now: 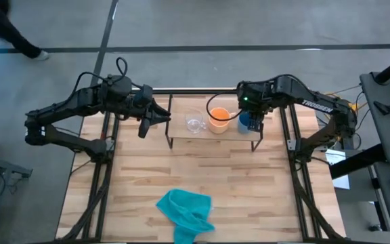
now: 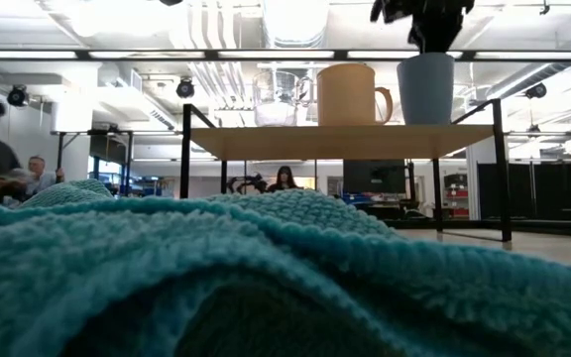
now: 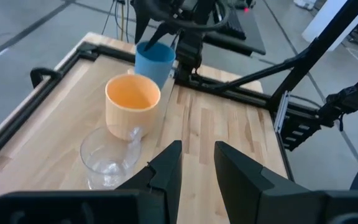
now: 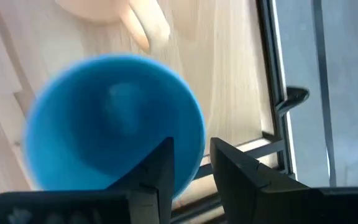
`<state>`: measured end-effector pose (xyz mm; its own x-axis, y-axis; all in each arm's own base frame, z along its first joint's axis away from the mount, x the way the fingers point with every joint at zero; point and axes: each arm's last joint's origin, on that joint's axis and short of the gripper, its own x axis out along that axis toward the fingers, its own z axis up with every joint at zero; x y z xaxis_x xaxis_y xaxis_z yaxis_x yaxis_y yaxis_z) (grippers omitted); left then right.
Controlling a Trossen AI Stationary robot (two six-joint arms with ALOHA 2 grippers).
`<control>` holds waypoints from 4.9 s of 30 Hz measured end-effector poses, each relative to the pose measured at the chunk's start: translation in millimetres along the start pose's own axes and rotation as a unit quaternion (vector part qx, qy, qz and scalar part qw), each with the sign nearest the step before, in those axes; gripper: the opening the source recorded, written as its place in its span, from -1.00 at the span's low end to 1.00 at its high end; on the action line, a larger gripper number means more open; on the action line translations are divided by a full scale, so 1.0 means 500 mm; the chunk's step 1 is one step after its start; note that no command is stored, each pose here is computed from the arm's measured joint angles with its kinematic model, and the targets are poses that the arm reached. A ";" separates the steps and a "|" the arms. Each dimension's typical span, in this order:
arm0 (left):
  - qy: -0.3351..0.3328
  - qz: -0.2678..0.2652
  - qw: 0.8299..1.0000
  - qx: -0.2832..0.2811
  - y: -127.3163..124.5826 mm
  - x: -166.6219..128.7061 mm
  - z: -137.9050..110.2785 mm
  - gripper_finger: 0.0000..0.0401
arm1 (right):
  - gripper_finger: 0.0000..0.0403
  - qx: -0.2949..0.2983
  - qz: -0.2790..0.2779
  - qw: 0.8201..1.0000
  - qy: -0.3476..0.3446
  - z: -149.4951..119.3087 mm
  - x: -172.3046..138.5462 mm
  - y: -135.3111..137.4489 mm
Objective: Stack small to large cups/mugs on shelf
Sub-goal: Return to Home Position
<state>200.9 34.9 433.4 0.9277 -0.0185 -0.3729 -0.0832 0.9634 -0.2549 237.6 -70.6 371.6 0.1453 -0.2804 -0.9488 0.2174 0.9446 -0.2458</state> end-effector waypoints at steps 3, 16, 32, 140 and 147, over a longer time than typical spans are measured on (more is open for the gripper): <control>-0.012 -0.002 1.000 0.003 -0.004 -0.009 0.010 -0.60 | -0.51 0.005 0.002 0.999 -0.034 0.004 -0.036 -0.005; -0.084 -0.018 0.996 0.000 -0.029 -0.100 0.039 -0.60 | -0.61 0.136 0.029 0.950 -0.280 -0.031 -0.285 -0.035; -0.086 -0.019 0.996 0.002 -0.029 -0.121 0.018 -0.60 | -0.56 0.198 0.078 0.907 -0.362 -0.094 -0.368 -0.034; -0.296 -0.128 0.942 -0.094 0.037 -0.171 -0.380 -0.60 | -0.62 0.069 0.313 0.704 -0.634 -0.439 0.079 0.111; -0.328 -0.145 0.930 -0.084 0.052 -0.124 -0.408 -0.60 | -0.62 0.078 0.319 0.713 -0.620 -0.429 0.088 0.117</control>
<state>67.2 6.7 268.0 0.9381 -0.0509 0.3425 0.2001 0.8869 -0.4163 49.5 9.2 273.0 0.9829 0.1703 0.0694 -0.1830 0.9441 0.2744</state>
